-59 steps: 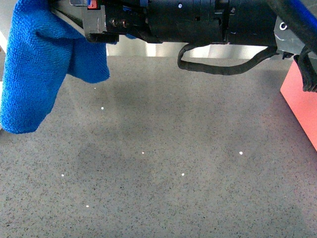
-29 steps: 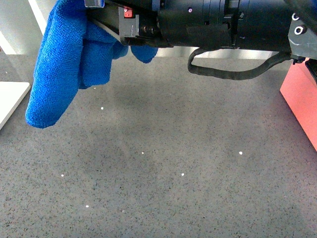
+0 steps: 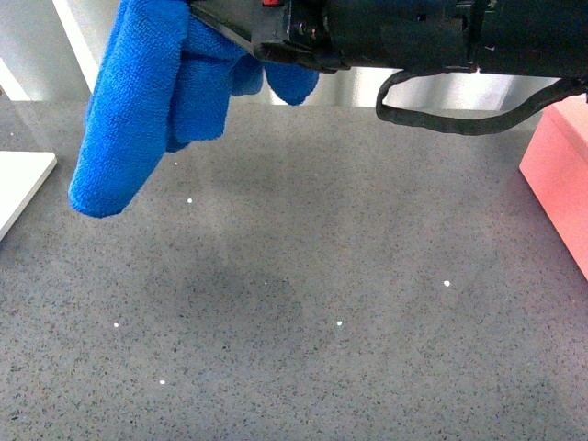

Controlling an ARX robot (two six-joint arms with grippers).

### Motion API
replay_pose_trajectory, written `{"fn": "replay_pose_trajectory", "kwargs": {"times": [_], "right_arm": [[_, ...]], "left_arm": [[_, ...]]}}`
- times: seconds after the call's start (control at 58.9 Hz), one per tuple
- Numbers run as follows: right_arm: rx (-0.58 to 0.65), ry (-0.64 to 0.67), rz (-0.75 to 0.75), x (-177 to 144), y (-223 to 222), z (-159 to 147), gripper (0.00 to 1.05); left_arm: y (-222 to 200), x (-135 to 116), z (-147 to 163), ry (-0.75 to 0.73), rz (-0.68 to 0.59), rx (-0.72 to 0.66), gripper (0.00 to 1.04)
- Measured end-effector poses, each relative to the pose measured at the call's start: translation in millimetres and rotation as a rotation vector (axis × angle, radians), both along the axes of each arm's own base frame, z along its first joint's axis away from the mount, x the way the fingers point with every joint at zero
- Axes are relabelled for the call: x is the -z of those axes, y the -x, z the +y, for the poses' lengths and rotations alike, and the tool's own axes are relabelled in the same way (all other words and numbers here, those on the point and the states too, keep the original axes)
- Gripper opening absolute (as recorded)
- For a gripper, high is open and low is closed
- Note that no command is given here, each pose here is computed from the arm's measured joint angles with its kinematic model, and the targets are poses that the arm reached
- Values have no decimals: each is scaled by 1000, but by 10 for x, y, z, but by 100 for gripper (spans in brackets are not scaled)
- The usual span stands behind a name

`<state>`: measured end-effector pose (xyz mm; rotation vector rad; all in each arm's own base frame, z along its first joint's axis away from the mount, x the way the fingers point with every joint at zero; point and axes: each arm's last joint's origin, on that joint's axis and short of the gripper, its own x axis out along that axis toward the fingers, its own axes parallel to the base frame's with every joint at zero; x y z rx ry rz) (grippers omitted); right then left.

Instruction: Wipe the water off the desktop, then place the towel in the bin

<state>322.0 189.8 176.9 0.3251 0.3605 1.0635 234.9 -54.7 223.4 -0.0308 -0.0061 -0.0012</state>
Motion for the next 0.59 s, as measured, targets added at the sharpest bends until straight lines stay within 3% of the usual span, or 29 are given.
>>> {"fn": "replay_pose_trajectory", "kwargs": {"times": [0.254, 0.594], "right_arm": [[5, 9, 22, 33, 31, -40, 8], [18, 9, 39, 49, 49, -88, 8]], "left_arm": [[316, 224, 207, -16, 18, 12, 3], [677, 396, 400, -24, 13, 4, 3]]}}
